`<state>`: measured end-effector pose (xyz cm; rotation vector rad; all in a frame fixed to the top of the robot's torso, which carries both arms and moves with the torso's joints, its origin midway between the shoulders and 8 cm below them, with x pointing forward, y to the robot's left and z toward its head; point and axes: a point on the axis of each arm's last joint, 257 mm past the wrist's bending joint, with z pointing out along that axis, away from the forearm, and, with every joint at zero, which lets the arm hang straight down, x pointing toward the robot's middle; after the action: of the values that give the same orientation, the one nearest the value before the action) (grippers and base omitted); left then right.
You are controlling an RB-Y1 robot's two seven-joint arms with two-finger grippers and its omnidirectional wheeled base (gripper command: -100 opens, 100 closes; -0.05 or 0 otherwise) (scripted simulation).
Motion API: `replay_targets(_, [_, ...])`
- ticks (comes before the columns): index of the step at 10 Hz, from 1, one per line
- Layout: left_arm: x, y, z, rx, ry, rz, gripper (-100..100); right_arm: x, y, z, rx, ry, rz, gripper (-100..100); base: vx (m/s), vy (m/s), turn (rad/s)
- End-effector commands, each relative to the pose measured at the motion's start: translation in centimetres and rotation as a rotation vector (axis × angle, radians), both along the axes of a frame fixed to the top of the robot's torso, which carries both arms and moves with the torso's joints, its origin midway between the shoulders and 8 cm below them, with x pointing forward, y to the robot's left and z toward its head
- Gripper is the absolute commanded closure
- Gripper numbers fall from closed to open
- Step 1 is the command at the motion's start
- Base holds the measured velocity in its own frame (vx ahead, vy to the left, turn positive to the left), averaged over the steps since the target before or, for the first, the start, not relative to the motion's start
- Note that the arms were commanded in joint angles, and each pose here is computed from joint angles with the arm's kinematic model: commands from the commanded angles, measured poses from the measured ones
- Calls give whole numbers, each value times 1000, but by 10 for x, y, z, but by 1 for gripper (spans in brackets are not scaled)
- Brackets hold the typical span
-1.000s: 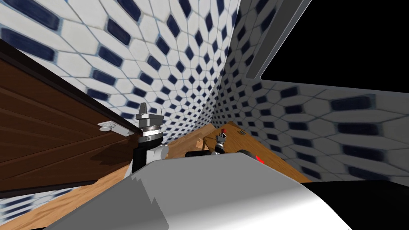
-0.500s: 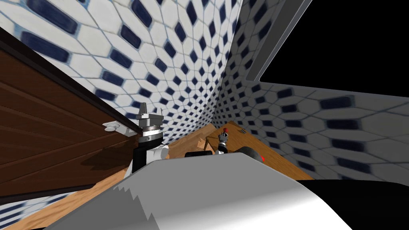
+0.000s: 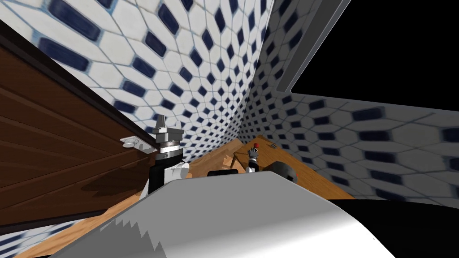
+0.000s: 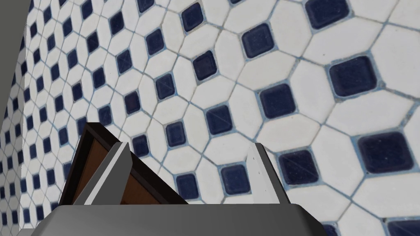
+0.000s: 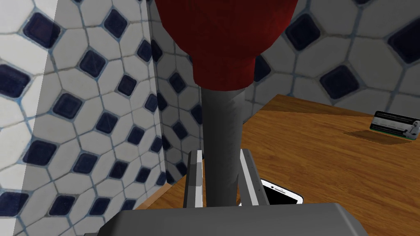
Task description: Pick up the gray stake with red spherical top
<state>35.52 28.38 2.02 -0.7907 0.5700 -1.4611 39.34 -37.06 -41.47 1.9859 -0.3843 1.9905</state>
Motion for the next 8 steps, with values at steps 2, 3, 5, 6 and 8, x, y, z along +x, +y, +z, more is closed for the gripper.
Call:
replay_targets(2, [0,0,0,0,0,0,0,6,-27,2,2,3,3,100,-29,107,-42])
replay_targets(3, [0,0,0,0,0,0,0,6,-28,1,15,-1,3,100,-32,83,-33])
replay_targets(5, [0,0,0,0,0,0,0,15,-66,6,5,9,-2,100,-33,150,-66])
replay_targets(6, [0,0,0,0,0,0,0,15,-66,6,23,1,-2,100,-31,137,-48])
replay_targets(8, [0,0,0,0,0,0,0,15,-64,5,19,5,-2,0,-4,25,0])
